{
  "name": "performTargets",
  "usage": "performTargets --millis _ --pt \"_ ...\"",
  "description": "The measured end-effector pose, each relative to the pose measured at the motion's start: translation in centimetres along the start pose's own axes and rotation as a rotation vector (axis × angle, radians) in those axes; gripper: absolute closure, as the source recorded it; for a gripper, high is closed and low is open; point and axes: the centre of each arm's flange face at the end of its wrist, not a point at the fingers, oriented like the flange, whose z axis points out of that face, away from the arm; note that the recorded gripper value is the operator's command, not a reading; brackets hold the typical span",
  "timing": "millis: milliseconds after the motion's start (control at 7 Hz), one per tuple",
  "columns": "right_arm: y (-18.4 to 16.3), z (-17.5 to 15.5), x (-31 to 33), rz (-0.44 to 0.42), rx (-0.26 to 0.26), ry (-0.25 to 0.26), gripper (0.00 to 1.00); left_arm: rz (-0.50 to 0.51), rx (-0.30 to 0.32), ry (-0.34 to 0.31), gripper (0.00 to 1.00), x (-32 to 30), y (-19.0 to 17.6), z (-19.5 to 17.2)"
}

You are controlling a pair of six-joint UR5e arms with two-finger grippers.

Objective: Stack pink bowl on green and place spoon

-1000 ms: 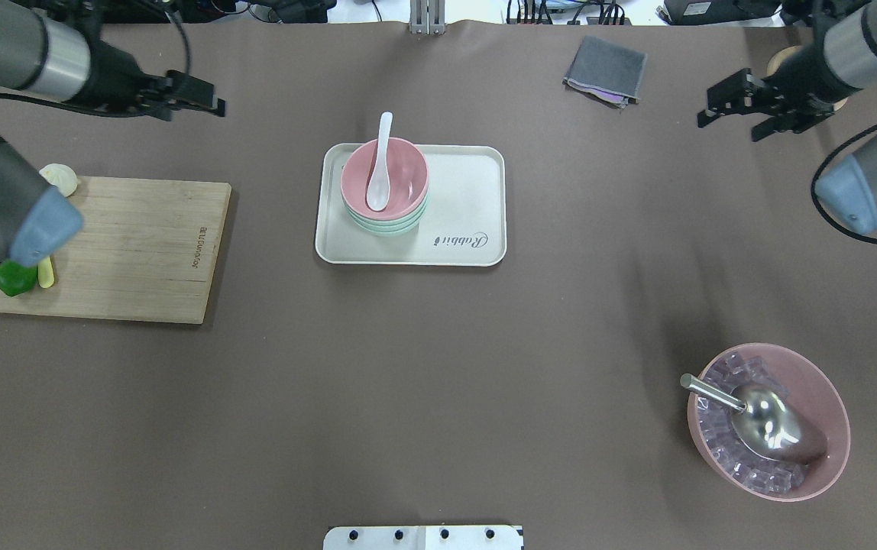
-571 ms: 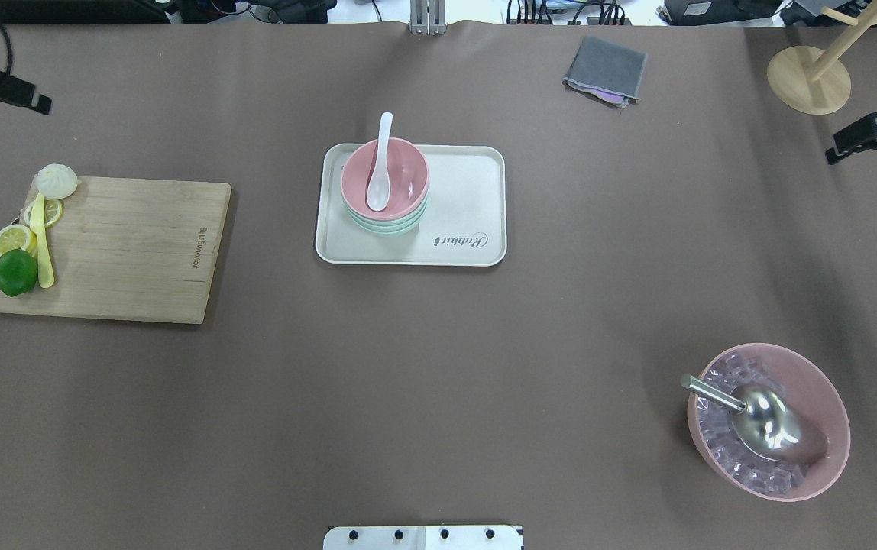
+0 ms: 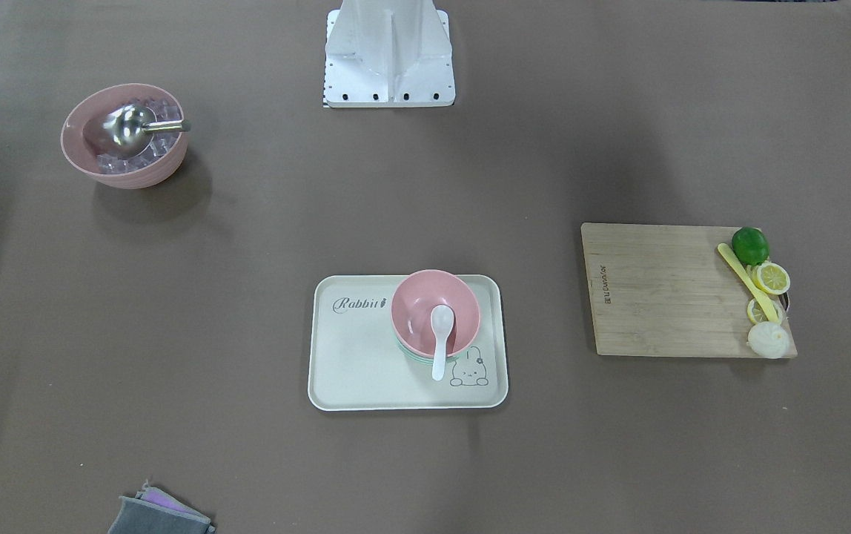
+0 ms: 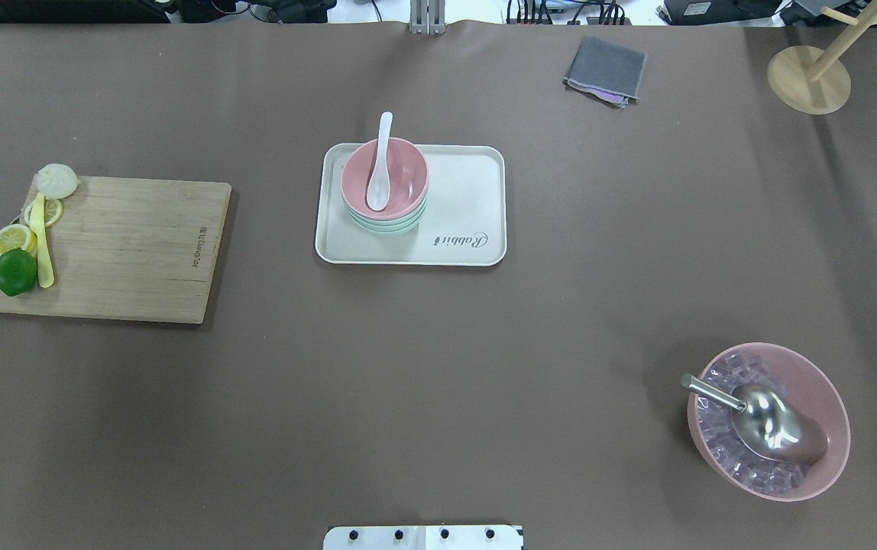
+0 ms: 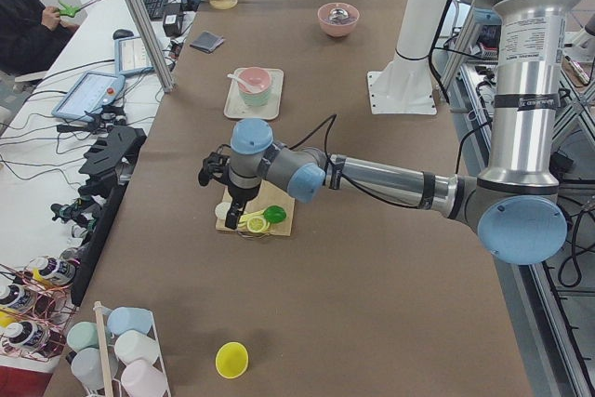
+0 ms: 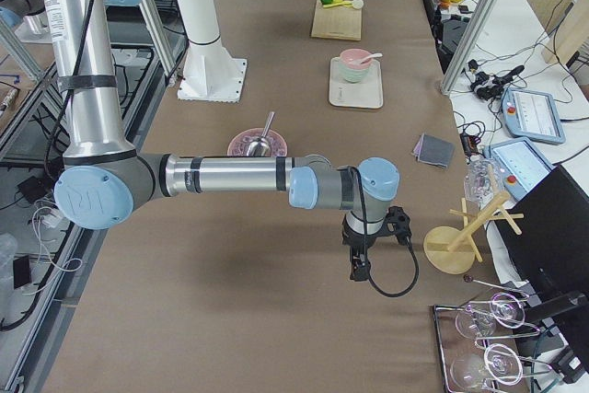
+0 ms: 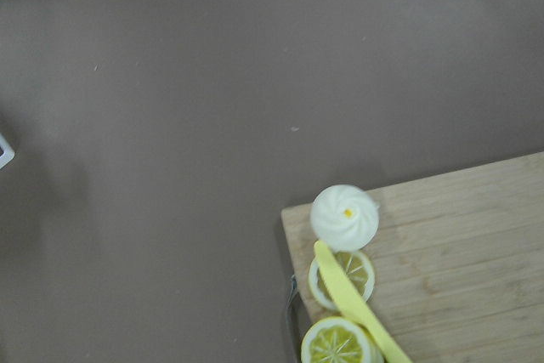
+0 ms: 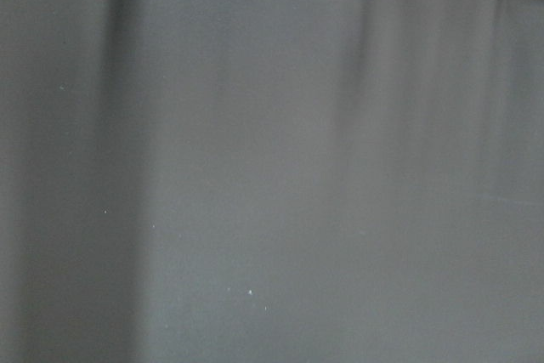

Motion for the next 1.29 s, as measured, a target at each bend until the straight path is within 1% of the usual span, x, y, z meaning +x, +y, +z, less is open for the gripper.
performTargets --millis 143,286,429,571,714,1000,1286 --pt "1.3 -0.3 1.3 0.063 -0.013 -0.079 0.00 -0.041 -0.030 -0.032 0.02 -2.8 2.4 1.4" --pt "2.0 -0.3 2.0 0.097 -0.021 -0.111 0.00 -0.091 -0.041 -0.021 0.02 -5.1 3.7 1.4" --pt "2.1 -0.3 2.2 0.111 -0.023 -0.121 0.00 -0.127 -0.033 0.029 0.02 -6.2 4.2 0.1" --pt "2.1 -0.3 2.2 0.117 -0.023 -0.125 0.00 -0.157 -0.034 0.065 0.02 -6.3 4.3 -1.3" --pt "2.3 -0.3 2.2 0.120 -0.023 -0.130 0.00 -0.183 -0.057 0.067 0.02 -6.1 4.0 -2.3" --pt "2.5 -0.2 2.2 0.123 -0.023 -0.133 0.00 -0.146 -0.084 0.023 0.02 -6.4 3.8 -2.8" --pt "2.6 -0.2 2.1 0.125 -0.022 -0.133 0.00 -0.130 -0.096 0.006 0.02 -6.8 4.2 -2.6"
